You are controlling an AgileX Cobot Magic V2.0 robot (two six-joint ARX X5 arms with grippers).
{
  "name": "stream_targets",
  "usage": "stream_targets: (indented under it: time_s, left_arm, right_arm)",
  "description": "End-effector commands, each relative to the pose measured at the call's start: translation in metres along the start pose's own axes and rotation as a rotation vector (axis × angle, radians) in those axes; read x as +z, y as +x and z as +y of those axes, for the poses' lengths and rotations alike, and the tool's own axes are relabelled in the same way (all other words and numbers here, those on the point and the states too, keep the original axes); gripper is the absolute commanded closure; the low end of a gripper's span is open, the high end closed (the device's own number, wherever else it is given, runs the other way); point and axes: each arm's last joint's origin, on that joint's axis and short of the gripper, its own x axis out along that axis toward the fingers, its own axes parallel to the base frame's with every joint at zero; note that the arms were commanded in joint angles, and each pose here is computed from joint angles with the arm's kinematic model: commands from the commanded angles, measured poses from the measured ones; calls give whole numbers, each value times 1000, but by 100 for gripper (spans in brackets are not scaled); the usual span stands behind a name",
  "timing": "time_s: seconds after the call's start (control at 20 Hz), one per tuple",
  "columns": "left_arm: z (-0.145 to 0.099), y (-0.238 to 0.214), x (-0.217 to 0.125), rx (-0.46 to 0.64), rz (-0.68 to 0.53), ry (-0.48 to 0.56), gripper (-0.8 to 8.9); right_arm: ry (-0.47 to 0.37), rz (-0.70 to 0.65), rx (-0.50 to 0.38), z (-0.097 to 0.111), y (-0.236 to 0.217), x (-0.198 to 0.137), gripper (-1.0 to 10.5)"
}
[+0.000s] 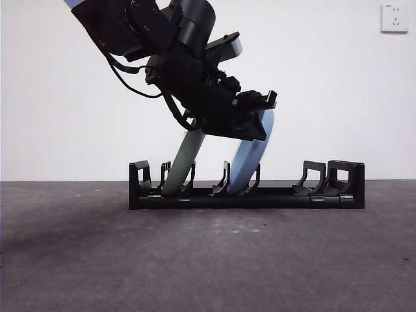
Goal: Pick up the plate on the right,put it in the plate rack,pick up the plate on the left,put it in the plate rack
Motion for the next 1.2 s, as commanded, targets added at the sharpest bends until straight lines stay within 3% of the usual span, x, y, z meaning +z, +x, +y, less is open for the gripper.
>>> stream_targets:
  time_s: [0.05, 0.4, 0.65, 0.9, 1.2]
  left_arm:
    - [-4, 6, 1, -16, 19, -15, 561]
    - [-13, 0, 35, -114, 89, -19, 561]
    - [-23, -29, 73, -163, 157, -17, 561]
    - [-27, -112, 119, -170, 214, 9, 562]
    - [-35, -263, 142, -164, 194, 11, 562]
  right_arm:
    - [-4, 30, -2, -1, 1, -3, 664]
    - [-10, 30, -2, -1, 1, -3, 664]
    - [-20, 30, -2, -1, 2, -3, 664]
    - [-39, 30, -1, -1, 2, -3, 664]
    - [-64, 31, 5, 0, 2, -3, 664]
